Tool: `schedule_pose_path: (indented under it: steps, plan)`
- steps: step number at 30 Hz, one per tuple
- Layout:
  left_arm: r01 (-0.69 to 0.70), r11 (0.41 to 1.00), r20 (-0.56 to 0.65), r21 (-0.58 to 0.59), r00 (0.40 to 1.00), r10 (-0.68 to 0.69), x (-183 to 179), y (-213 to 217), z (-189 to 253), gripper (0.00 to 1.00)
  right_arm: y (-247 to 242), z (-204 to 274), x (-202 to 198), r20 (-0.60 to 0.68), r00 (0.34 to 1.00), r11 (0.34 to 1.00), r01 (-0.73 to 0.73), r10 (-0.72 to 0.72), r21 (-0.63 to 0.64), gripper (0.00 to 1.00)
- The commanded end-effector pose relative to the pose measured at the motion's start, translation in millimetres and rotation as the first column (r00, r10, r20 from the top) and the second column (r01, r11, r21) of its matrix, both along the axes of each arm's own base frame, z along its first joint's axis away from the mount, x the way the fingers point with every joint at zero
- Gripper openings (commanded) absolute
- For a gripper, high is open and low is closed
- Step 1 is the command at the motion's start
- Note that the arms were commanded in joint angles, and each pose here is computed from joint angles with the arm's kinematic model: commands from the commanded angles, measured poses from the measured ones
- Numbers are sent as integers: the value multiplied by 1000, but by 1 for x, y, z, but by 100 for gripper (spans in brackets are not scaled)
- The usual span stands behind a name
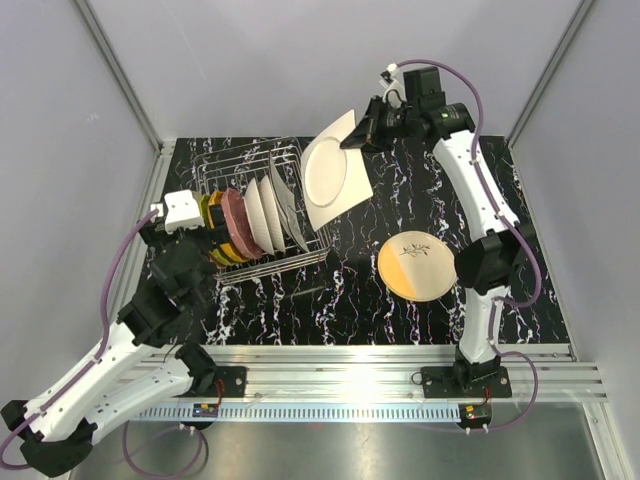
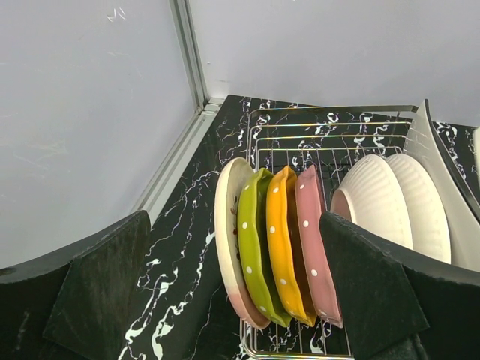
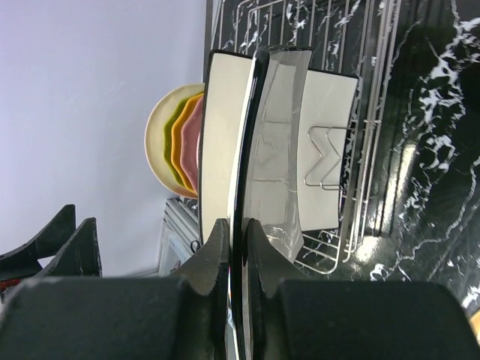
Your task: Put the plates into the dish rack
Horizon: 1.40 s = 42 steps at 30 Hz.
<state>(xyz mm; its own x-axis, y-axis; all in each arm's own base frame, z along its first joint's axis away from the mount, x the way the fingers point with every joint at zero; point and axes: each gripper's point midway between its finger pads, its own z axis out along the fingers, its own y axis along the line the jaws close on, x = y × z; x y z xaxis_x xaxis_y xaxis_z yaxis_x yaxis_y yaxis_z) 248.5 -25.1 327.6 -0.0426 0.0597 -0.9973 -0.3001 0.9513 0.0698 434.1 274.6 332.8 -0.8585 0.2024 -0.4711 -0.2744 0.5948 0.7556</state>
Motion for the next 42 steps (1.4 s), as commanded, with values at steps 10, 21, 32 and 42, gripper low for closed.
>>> schedule_pose_path:
  steps: [10, 21, 32, 42]
  plan:
    - [15, 999, 21, -37, 1000, -14, 3, -5, 6, 99, 49, 22, -1, 147, 985, 996, -94, 92, 2, 0]
    - [26, 999, 17, -34, 1000, -25, 4, -6, 5, 99, 68, -20, 5, 114, 987, 990, -98, 110, -104, 0]
    - [36, 998, 19, -54, 999, -35, 4, -9, 5, 99, 90, -30, 3, 115, 985, 988, -113, 126, -107, 2]
    - [48, 997, 14, -55, 999, -47, 4, -11, 5, 99, 104, -41, 7, 100, 989, 991, -100, 109, -86, 23]
